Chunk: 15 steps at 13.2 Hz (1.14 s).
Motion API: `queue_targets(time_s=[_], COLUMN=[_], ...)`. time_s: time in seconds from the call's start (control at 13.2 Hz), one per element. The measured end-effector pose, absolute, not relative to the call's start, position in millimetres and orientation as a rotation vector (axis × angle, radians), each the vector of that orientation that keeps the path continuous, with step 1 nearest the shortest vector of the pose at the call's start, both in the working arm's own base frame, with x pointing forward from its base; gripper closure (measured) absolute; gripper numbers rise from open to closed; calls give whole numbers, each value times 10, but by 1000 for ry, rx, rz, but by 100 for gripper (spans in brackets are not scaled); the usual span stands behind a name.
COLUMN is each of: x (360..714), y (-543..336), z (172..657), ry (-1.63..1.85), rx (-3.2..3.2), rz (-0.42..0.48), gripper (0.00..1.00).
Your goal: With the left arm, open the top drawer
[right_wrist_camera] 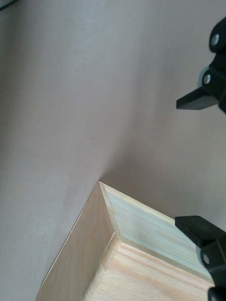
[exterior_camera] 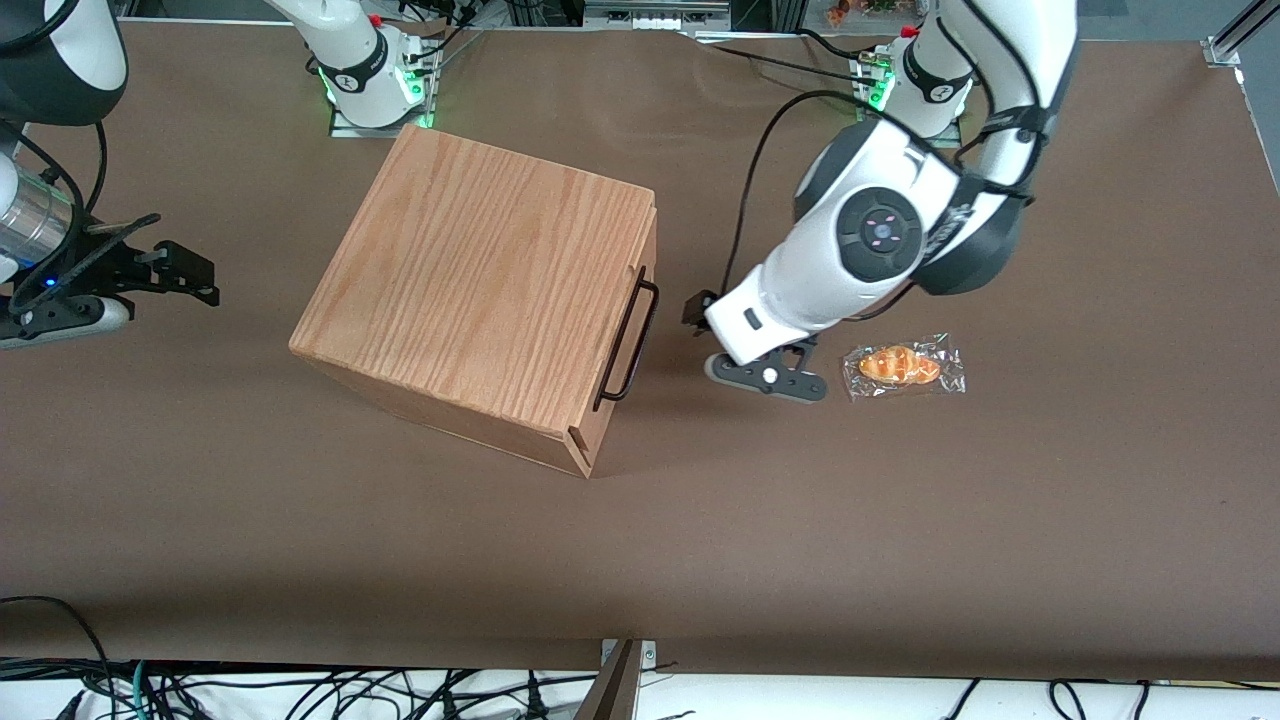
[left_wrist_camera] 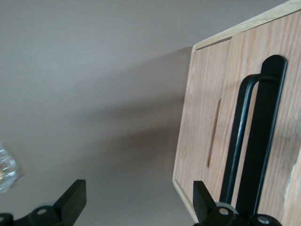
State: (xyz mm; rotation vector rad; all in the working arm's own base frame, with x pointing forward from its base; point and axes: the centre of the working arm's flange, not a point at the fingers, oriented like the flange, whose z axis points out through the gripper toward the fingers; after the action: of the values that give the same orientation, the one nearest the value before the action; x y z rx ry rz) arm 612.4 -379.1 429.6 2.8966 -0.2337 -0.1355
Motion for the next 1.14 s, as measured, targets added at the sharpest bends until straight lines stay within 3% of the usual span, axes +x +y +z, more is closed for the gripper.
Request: queue_targets(time_s=[0.46, 1.14], x=[6229, 6052], y=[-4002, -4279], z=[4009, 3937], ry=[-127, -203], rx=[2755, 2771], rz=[-116, -127], gripper=[0, 0])
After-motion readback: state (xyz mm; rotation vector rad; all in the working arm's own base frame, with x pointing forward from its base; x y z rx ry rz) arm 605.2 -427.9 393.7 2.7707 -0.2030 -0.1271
